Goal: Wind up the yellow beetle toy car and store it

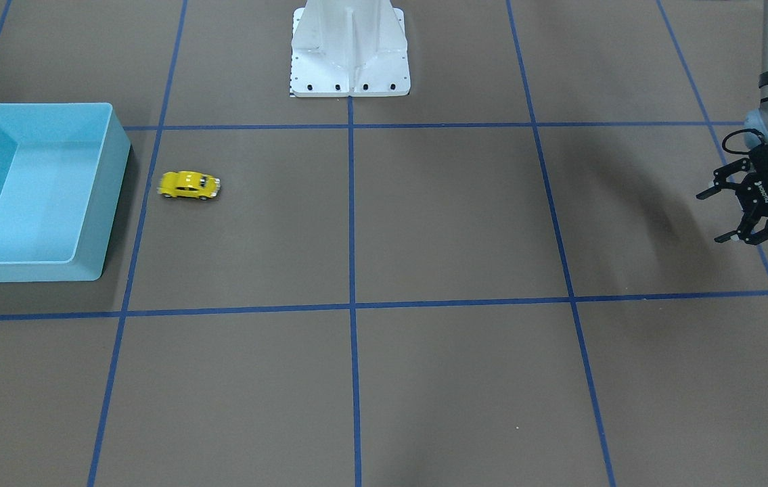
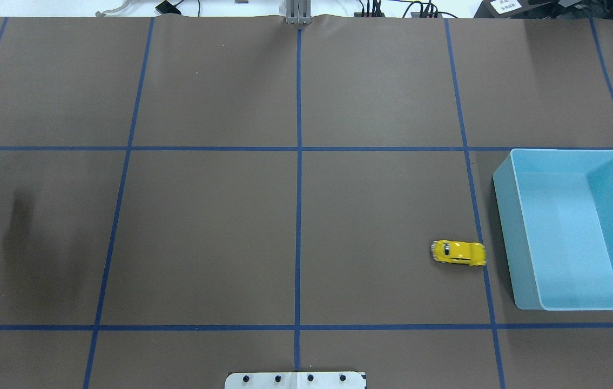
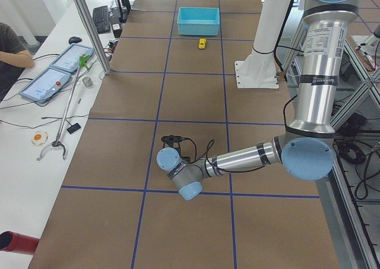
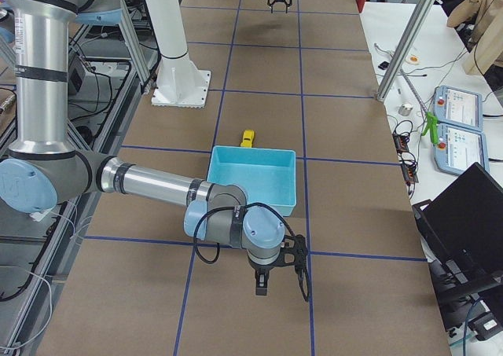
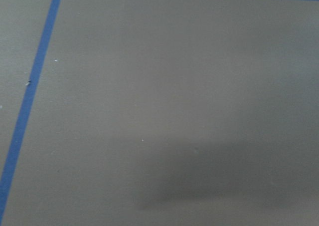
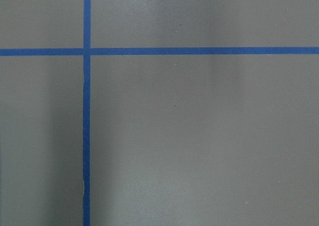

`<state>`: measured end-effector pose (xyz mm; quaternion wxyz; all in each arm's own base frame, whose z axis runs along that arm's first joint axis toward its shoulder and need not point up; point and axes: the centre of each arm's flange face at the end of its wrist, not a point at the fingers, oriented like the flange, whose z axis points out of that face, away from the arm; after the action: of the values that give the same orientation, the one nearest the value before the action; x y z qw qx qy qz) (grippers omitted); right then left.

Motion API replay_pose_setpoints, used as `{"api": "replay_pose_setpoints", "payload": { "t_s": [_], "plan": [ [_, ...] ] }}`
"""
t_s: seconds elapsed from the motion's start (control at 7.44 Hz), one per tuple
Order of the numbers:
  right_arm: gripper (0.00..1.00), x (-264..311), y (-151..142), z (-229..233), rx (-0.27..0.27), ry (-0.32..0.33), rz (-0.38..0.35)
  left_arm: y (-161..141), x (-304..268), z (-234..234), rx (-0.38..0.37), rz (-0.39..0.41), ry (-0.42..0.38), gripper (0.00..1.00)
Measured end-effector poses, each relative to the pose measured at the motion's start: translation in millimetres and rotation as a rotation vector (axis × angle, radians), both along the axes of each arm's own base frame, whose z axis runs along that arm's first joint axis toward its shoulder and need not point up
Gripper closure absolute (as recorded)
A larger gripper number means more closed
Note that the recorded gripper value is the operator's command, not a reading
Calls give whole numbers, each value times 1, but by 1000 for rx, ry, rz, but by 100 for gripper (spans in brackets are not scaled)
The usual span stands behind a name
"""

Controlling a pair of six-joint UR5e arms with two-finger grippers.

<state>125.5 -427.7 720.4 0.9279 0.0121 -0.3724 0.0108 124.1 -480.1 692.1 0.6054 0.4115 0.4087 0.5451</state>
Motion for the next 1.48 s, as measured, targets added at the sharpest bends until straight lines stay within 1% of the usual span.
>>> {"api": "replay_pose_setpoints", "payload": {
  "t_s": [0.13,0.4,0.81,0.94,1.07,1.21,1.34,1.48],
  "plan": [
    [0,0,0,0,0,0,0,-5,-10,-9,-49,-44,8,0],
    [0,0,0,0,1,0,0,-13,-22,-22,-181,-117,15,0],
    [0,0,0,-1,2,0,0,-27,-44,-31,-308,-184,-14,0],
    [0,0,-1,-3,6,1,0,-32,-54,-34,-364,-209,-32,0],
    [0,1,-2,-7,15,3,0,-38,-65,-32,-439,-236,-56,0],
    [0,-2,-6,-15,32,3,-9,-44,-83,-31,-536,-280,-90,0],
    [0,-19,-15,-26,58,6,-51,-49,-101,-34,-624,-334,-136,0],
    [0,-50,-31,-45,96,27,-125,-49,-115,-35,-691,-383,-183,0]
  ]
}}
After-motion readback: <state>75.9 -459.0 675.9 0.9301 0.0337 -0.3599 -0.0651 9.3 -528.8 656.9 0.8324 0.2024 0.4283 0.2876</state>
